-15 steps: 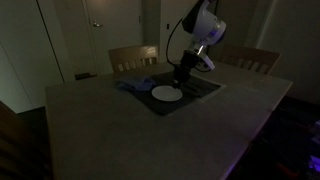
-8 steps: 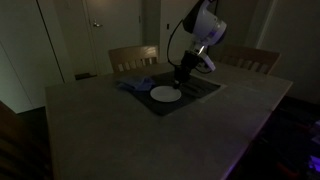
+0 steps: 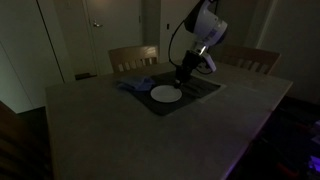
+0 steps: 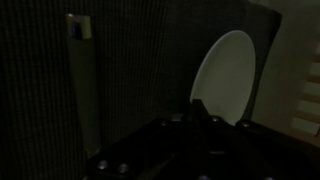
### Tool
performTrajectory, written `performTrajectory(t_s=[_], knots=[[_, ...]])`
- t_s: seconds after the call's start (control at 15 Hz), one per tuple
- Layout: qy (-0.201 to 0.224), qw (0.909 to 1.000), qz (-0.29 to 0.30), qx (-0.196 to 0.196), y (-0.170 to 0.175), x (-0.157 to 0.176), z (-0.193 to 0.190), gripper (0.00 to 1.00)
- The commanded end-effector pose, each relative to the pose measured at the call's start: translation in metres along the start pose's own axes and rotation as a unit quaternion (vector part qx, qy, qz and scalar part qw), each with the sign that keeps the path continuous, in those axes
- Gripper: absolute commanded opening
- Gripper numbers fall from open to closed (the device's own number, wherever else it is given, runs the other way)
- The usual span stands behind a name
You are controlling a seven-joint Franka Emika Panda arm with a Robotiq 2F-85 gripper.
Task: Move the plate to the left
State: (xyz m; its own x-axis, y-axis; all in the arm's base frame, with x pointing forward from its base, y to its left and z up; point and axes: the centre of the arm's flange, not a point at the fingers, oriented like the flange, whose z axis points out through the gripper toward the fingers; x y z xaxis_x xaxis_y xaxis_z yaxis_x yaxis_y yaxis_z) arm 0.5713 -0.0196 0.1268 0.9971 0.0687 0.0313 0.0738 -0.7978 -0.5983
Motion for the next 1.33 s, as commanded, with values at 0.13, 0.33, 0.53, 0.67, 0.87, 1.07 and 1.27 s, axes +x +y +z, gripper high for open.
performTrajectory(t_s=[0.13,0.33,0.53,0.67,0.87,1.07,1.27], knots=[[-0.004,0.9993,-0.008,0.037,0.014,-0.001,-0.017,0.01],[-0.002,0.999,-0.006,0.044,0.023,-0.001,-0.025,0.01],[0.008,0.999,-0.007,0.044,0.033,-0.002,-0.03,0.01],[0.02,0.9991,-0.002,0.037,0.04,-0.003,-0.034,0.01],[0.031,0.9991,0.01,0.026,0.05,-0.004,-0.037,0.01],[0.032,0.999,0.018,0.027,0.056,-0.007,-0.039,0.01],[0.02,0.9992,0.019,0.029,0.049,-0.01,-0.035,0.34]])
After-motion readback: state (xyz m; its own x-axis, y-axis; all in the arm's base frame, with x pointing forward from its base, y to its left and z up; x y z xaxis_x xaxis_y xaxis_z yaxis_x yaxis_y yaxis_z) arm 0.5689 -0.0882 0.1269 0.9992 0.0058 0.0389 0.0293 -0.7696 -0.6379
